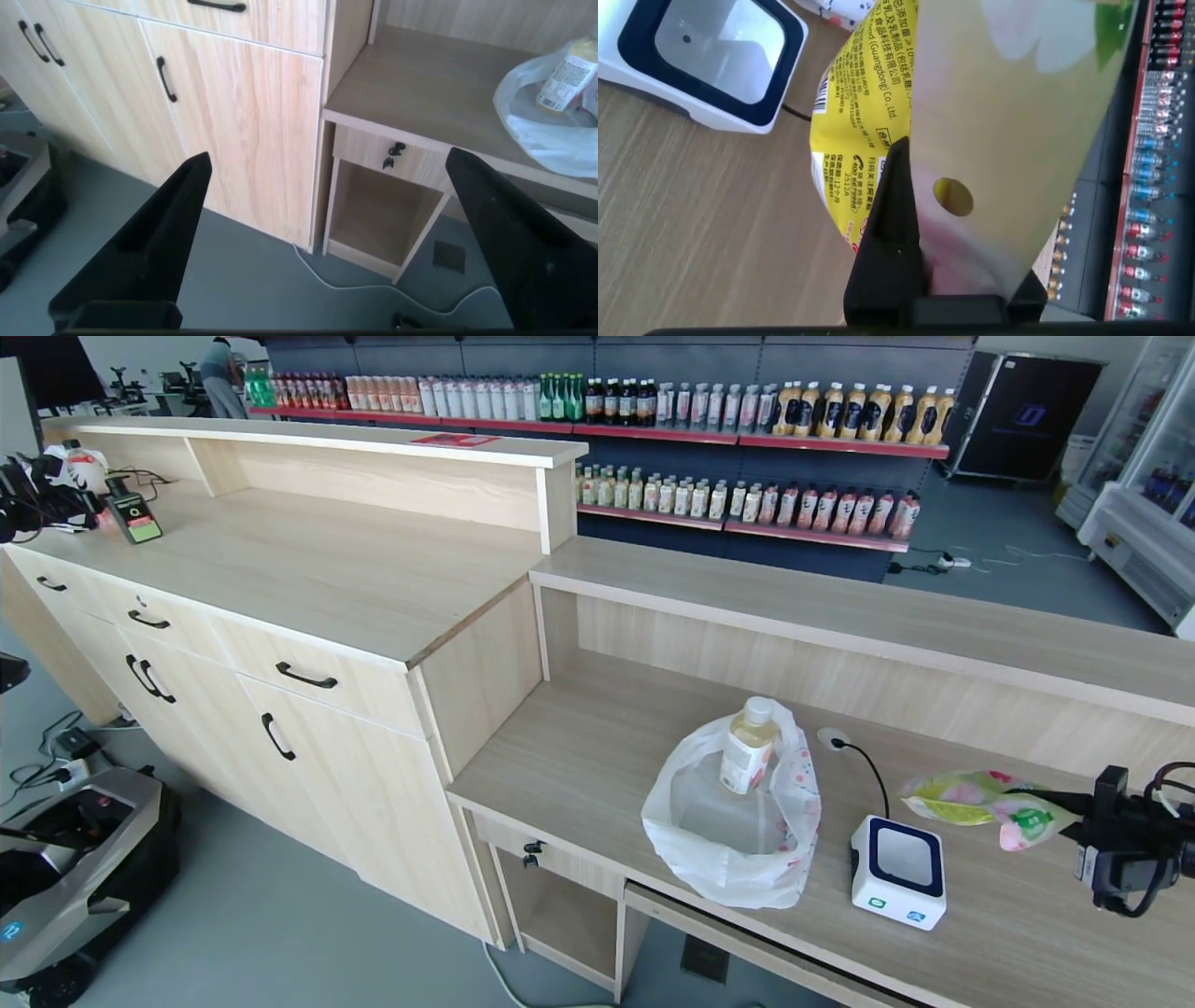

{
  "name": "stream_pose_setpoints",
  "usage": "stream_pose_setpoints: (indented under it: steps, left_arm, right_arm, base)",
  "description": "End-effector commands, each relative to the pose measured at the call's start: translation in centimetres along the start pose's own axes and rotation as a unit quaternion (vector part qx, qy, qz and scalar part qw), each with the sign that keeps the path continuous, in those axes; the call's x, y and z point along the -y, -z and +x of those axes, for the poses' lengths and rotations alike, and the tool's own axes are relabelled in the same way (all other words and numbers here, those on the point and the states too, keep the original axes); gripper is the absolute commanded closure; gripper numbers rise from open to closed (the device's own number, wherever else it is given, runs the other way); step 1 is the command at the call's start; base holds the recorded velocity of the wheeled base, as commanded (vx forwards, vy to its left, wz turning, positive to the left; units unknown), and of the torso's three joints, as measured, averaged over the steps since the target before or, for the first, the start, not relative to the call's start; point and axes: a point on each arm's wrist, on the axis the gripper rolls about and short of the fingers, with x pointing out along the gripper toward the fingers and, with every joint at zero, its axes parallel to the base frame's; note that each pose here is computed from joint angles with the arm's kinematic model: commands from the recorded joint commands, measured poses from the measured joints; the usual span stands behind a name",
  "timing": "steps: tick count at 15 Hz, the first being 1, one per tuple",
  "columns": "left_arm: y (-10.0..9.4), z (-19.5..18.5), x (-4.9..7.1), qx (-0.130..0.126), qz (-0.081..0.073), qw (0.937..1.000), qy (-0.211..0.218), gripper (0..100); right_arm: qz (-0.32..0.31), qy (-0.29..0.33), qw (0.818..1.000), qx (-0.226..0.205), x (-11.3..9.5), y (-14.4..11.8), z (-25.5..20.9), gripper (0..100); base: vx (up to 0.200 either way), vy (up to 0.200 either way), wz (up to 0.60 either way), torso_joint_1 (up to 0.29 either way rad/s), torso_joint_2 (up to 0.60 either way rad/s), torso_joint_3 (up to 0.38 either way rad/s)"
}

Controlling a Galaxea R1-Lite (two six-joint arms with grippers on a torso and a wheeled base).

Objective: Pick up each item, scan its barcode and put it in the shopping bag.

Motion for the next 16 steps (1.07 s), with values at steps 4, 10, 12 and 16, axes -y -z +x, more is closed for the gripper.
stream_pose_setpoints:
  steps: [4, 10, 12, 16]
  left_arm:
    - [0.0, 0.0, 0.0, -0.001, 0.0, 1.0, 0.0, 0]
    - [0.0, 0.0, 0.0, 0.0, 0.0, 1.0, 0.0, 0]
    - [0.0, 0.0, 0.0, -0.001, 0.0, 1.0, 0.0, 0]
    - [0.0, 0.0, 0.0, 0.0, 0.0, 1.0, 0.0, 0]
  right_arm:
    - [-0.004, -0.004, 1.0, 0.007, -0.7, 0.5, 0.8, 100]
    - [-0.012, 0.0, 1.0, 0.019, -0.9, 0.2, 0.9, 100]
    - [-0.01, -0.001, 1.0, 0.026, -1.0, 0.1, 1.3, 100]
    - [-0.008, 0.002, 0.999, 0.047, -1.2, -0.2, 2.1, 100]
  base:
    - [0.0, 0.0, 0.0, 0.0, 0.0, 0.0]
    - [0.0, 0.0, 0.0, 0.0, 0.0, 0.0]
    - [0.0, 0.0, 0.0, 0.0, 0.0, 0.0]
    - [0.0, 0.0, 0.0, 0.0, 0.0, 0.0]
